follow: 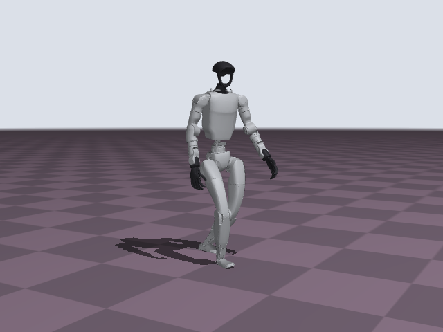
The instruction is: Walk
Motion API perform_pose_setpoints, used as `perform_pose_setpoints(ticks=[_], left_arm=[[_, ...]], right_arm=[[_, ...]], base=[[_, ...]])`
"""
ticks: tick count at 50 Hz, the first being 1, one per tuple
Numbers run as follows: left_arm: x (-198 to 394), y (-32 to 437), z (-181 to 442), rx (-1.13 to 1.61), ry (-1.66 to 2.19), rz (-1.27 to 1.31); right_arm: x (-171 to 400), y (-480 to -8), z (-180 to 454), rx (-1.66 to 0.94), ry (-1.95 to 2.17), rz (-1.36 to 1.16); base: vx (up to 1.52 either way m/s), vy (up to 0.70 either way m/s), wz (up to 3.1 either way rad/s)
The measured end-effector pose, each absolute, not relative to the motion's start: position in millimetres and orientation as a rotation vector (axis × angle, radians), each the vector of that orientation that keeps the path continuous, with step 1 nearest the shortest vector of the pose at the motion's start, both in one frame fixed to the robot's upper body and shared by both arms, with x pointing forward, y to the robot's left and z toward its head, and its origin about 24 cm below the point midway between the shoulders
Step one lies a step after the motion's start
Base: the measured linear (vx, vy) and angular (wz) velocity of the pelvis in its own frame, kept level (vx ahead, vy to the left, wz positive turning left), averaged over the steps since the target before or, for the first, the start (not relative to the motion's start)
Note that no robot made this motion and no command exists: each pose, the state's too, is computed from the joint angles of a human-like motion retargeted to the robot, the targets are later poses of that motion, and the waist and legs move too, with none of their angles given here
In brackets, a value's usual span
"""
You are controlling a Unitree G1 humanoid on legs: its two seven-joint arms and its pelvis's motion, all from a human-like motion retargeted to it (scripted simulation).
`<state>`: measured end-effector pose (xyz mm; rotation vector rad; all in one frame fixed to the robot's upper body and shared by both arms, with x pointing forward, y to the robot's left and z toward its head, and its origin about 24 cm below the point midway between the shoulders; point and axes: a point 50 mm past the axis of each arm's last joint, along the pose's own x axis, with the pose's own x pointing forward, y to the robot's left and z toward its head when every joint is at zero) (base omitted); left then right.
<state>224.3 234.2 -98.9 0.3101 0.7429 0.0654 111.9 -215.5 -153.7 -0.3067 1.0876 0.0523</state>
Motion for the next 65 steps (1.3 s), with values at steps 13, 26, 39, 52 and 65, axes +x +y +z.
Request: perform_pose_setpoints(ticks=[13,26,39,52,65], left_arm=[[137.1,216.8,-149.2,0.233,1.036,0.016],[101.5,219.0,-158.4,0.235,1.099,0.052],[121.2,232.3,-148.2,0.229,1.02,0.116],[142.9,274.5,-127.5,0.385,0.956,0.196],[174.7,276.5,-106.9,0.488,0.787,0.201]], right_arm=[[102.9,-241.6,-152.0,-0.392,1.116,-0.022],[162.7,-260.2,-122.9,-0.523,0.89,-0.13],[149.5,-239.2,-135.2,-0.488,0.937,-0.07],[144.4,-224.3,-138.2,-0.512,0.923,0.039],[139.3,-233.7,-137.1,-0.542,0.915,-0.06]], base=[[0.45,-0.1,-0.07],[0.45,-0.04,0.03],[0.45,-0.01,0.2],[0.39,-0.04,0.15],[0.45,-0.08,-0.14]])
